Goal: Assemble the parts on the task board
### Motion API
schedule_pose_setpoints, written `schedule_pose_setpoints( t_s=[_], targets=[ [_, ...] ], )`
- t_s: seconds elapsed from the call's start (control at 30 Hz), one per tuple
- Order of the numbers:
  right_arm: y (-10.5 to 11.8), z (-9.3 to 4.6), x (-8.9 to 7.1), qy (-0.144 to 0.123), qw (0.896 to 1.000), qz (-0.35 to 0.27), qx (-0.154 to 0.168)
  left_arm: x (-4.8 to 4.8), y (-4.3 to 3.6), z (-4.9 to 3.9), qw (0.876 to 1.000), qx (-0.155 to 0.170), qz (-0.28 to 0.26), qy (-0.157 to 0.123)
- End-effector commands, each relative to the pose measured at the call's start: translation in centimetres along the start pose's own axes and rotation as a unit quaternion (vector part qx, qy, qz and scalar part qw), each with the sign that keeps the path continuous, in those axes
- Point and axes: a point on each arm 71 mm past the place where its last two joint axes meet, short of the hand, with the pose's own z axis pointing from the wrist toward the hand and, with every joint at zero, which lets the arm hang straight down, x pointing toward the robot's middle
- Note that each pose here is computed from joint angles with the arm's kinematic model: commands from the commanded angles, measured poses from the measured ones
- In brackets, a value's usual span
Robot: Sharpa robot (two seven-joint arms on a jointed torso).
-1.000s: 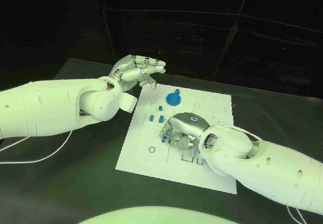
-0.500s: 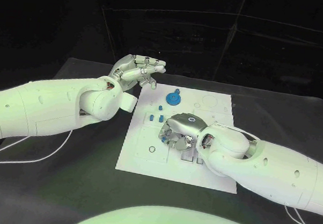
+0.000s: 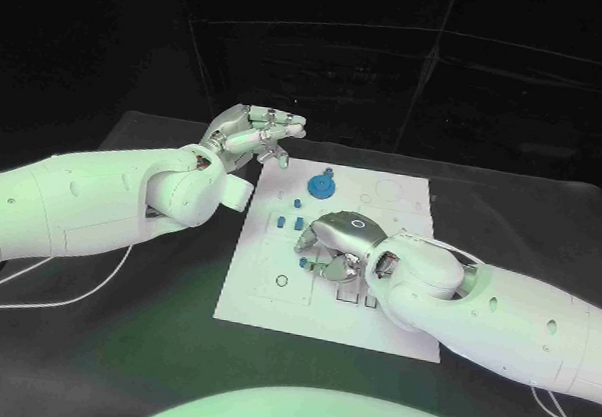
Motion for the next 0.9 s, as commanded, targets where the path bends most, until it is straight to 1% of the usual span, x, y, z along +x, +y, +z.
schedule_pose_setpoints(
  t_s=[0.03, 0.13, 0.2, 0.33, 0.4, 0.47, 0.53, 0.63, 0.77, 0.9],
  targets=[
    [0.0, -0.3, -0.8, -0.050, 0.999, 0.014, -0.004, 0.09, -0.13, 0.07, 1.000, 0.002, -0.004, 0.005],
    [-0.1, -1.1, -1.2, -0.068, 0.997, 0.025, -0.007, 0.02, -0.13, 0.05, 1.000, 0.002, -0.004, 0.004],
    [-0.4, -1.9, -1.5, -0.077, 0.996, 0.035, -0.006, -0.06, -0.13, 0.02, 1.000, 0.002, -0.004, 0.003],
    [-1.1, -3.5, -2.0, -0.078, 0.996, 0.049, 0.006, -0.22, -0.14, -0.04, 1.000, 0.001, -0.003, 0.002],
    [-1.7, -4.2, -2.6, -0.077, 0.995, 0.055, 0.016, -0.25, -0.14, -0.05, 1.000, 0.001, -0.003, 0.002],
    [-2.6, -4.9, -3.4, -0.071, 0.996, 0.052, 0.033, -0.26, -0.14, -0.06, 1.000, 0.001, -0.003, 0.002],
    [-3.5, -5.4, -4.2, -0.066, 0.996, 0.045, 0.050, -0.25, -0.13, -0.06, 1.000, 0.001, -0.003, 0.002],
    [-5.0, -5.9, -4.9, -0.056, 0.995, 0.031, 0.075, -0.23, -0.12, -0.06, 1.000, 0.001, -0.003, 0.003],
    [-6.9, -6.4, -5.2, -0.042, 0.993, 0.016, 0.107, -0.23, -0.11, -0.05, 1.000, 0.001, -0.003, 0.003],
    [-8.2, -6.5, -5.2, -0.031, 0.991, 0.007, 0.128, -0.19, -0.10, -0.03, 1.000, 0.002, -0.004, 0.004]
  ],
)
